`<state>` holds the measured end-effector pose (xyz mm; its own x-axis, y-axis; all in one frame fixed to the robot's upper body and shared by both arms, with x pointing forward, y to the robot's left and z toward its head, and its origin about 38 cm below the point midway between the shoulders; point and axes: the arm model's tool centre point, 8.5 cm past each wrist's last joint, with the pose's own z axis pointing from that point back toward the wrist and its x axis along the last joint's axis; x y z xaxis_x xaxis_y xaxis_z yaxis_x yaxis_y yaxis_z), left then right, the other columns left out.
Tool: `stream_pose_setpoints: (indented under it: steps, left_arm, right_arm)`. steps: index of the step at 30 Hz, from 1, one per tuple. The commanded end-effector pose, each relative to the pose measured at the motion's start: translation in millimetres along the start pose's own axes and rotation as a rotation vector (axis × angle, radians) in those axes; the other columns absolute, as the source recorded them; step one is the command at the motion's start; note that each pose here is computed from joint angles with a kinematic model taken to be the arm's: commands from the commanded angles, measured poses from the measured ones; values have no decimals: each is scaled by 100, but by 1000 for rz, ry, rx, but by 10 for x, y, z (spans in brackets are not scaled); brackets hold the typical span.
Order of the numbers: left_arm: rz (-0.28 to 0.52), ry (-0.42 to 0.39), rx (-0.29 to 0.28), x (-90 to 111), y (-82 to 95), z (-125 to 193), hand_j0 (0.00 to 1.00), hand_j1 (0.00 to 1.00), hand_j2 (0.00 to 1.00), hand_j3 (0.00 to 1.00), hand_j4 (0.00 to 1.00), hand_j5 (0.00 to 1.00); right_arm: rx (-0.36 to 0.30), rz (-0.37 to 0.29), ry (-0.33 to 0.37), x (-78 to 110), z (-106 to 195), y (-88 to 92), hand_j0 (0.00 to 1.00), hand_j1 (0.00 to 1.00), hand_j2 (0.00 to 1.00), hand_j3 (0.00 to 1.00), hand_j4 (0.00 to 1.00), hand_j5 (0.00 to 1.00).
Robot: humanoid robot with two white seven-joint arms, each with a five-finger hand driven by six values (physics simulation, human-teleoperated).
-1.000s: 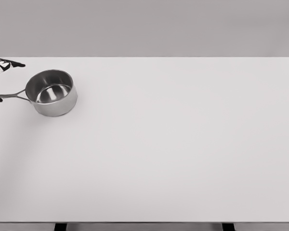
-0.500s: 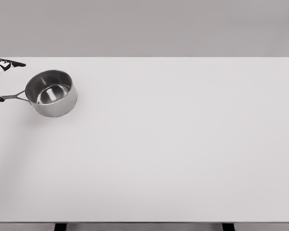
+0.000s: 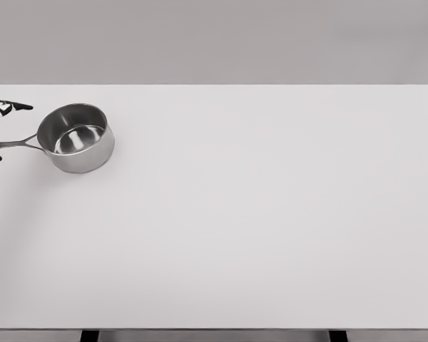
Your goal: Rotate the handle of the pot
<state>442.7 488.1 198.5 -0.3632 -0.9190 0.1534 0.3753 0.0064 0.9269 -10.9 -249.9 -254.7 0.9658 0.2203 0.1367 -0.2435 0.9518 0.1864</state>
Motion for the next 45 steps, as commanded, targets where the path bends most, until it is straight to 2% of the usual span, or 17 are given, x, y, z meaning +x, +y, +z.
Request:
stream_pose_setpoints:
  steps: [1, 4, 8, 31, 34, 45]
  left_arm:
    - [7, 3, 2, -7, -13, -10, 100, 100, 100, 100, 100, 100]
    - [14, -5, 8, 23, -24, -48, 100, 100, 100, 100, 100, 100]
    - [6, 9, 33, -8, 52, -20, 100, 100, 100, 100, 100, 100]
    - [19, 20, 67, -46, 119, 17, 100, 100, 100, 100, 100, 100]
    - [30, 37, 80, -100, 140, 54, 100, 100, 100, 100, 100, 100]
    - [33, 41, 81, -115, 139, 63, 100, 100, 100, 100, 100, 100]
  right_arm:
    - [1, 0, 0, 0, 0, 0, 100, 100, 100, 100, 100, 100]
    - [-1, 0, 0, 0, 0, -1, 100, 100, 100, 100, 100, 100]
    - [0, 0, 0, 0, 0, -1, 100, 100, 100, 100, 100, 100]
    - [0, 0, 0, 0, 0, -1, 100, 100, 100, 100, 100, 100]
    - [1, 0, 0, 0, 0, 0, 100, 100, 100, 100, 100, 100]
    - [1, 0, 0, 0, 0, 0, 100, 100, 100, 100, 100, 100]
